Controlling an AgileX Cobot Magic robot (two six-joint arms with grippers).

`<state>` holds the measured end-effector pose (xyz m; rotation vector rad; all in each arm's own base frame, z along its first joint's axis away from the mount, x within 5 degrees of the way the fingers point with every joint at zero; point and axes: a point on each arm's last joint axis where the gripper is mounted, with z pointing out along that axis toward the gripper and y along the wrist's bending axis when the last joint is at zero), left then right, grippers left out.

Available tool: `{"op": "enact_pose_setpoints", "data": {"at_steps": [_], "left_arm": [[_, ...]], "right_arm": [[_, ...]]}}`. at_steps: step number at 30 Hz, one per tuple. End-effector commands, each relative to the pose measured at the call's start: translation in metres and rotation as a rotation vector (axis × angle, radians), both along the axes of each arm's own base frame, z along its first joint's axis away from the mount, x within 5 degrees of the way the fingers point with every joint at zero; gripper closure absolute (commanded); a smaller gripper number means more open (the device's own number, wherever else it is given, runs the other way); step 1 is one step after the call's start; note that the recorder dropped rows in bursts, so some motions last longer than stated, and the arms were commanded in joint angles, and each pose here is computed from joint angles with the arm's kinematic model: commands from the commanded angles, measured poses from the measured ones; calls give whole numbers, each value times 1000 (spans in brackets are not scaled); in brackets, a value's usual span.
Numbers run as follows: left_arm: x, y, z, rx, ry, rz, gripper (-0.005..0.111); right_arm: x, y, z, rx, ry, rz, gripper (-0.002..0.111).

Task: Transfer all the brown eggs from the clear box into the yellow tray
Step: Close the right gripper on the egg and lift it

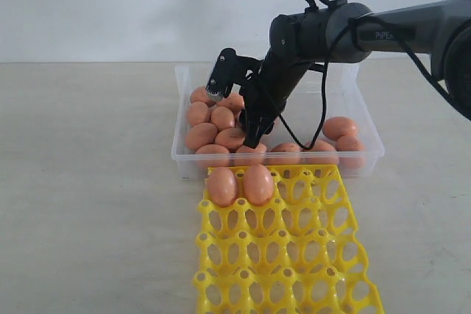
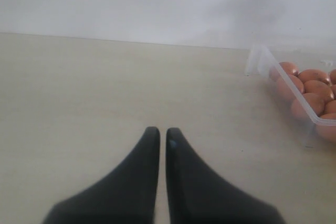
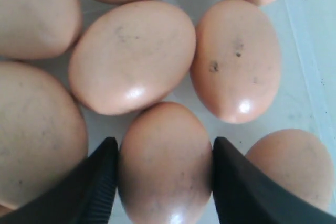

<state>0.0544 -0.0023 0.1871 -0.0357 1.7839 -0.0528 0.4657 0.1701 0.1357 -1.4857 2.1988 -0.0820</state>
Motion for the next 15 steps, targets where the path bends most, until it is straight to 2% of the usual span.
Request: {"op": "enact_pose_setpoints", "data": {"at_steps": [1, 4, 8, 11, 13, 15], "left_arm": [[0, 0, 0, 8, -11, -2, 103], [0, 0, 0, 8, -11, -2, 103], [0, 0, 0, 8, -11, -2, 103], [0, 0, 0, 8, -11, -2, 103], [0, 0, 0, 8, -11, -2, 103], [0, 0, 0, 8, -11, -2, 103]], "right_arm": [[0, -1, 4, 7, 3, -26, 108], [-1, -1, 26, 112, 3, -180, 108], [-4, 5, 66, 342, -41, -254, 108], [-15, 1, 83, 461, -117, -334, 108], [-26, -10, 94, 592, -241, -473, 108], [-43, -32, 104, 727, -406, -698, 108]]}}
